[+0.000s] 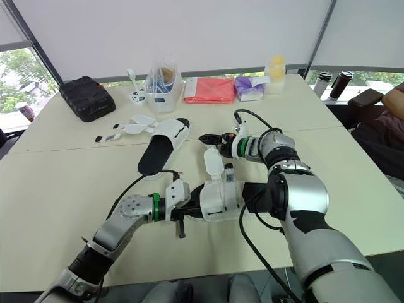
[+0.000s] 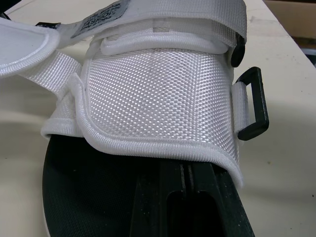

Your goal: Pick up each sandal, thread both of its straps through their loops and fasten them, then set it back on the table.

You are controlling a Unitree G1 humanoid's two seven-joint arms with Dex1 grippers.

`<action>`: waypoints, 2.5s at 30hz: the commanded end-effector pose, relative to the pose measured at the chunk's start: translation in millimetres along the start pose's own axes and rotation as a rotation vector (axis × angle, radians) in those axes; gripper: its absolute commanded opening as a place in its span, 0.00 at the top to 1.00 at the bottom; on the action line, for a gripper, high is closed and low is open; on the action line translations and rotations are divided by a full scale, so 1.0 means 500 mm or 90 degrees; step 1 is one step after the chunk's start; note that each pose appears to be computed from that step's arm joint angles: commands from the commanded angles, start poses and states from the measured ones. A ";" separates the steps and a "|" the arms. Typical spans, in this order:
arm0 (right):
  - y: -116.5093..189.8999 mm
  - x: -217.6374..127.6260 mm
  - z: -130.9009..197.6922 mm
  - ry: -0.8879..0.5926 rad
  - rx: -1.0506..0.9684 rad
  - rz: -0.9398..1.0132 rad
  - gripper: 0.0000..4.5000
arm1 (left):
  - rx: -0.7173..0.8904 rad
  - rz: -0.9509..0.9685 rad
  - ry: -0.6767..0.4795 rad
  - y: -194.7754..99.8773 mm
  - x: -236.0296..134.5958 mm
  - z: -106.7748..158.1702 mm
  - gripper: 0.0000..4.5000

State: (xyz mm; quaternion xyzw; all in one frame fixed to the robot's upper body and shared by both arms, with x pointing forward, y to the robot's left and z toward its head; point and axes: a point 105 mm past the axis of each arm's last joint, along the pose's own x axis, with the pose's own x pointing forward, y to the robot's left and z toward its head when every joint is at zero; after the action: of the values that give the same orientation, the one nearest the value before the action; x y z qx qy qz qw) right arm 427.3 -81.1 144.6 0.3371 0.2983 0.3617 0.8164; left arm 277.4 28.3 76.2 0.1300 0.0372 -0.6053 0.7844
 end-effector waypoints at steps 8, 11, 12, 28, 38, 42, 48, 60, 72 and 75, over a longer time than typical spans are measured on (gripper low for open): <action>0.046 -0.028 0.061 -0.047 -0.041 0.063 0.99 | -0.041 0.008 0.061 -0.004 -0.002 -0.053 1.00; 0.057 -0.044 0.088 -0.071 -0.152 0.081 0.99 | -0.043 0.006 0.061 -0.002 -0.002 -0.053 1.00; 0.063 -0.048 0.094 -0.074 -0.193 0.093 0.99 | -0.044 0.006 0.060 -0.002 -0.001 -0.052 1.00; 0.214 -0.156 0.030 -0.278 -0.952 0.241 0.99 | -0.039 -0.022 0.069 0.004 0.000 -0.055 1.00; 0.201 -0.226 -0.156 -0.276 -1.423 0.428 0.99 | -0.034 -0.038 0.075 0.006 0.006 -0.058 1.00; 0.182 -0.238 -0.184 -0.293 -1.555 0.481 0.99 | -0.032 -0.041 0.077 0.007 0.005 -0.059 1.00; 0.153 -0.236 -0.181 -0.274 -1.635 0.478 0.46 | -0.030 -0.043 0.078 0.006 0.005 -0.059 1.00; 0.034 -0.381 -0.063 -0.153 -1.522 -0.014 0.10 | -0.023 -0.073 0.080 -0.006 0.005 -0.062 1.00; 0.145 -0.376 -0.327 0.043 -0.527 0.143 0.10 | -0.011 -0.120 0.079 -0.017 0.007 -0.053 1.00; 0.125 -0.376 -0.364 0.090 -0.450 0.135 0.10 | -0.010 -0.122 0.078 -0.016 0.010 -0.052 1.00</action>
State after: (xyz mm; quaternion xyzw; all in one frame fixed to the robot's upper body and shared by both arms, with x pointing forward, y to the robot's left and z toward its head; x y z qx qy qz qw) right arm 169.8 -143.7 128.0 0.0221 0.1686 0.5346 0.8278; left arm 284.3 27.4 73.4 0.1523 0.0522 -0.6548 0.7385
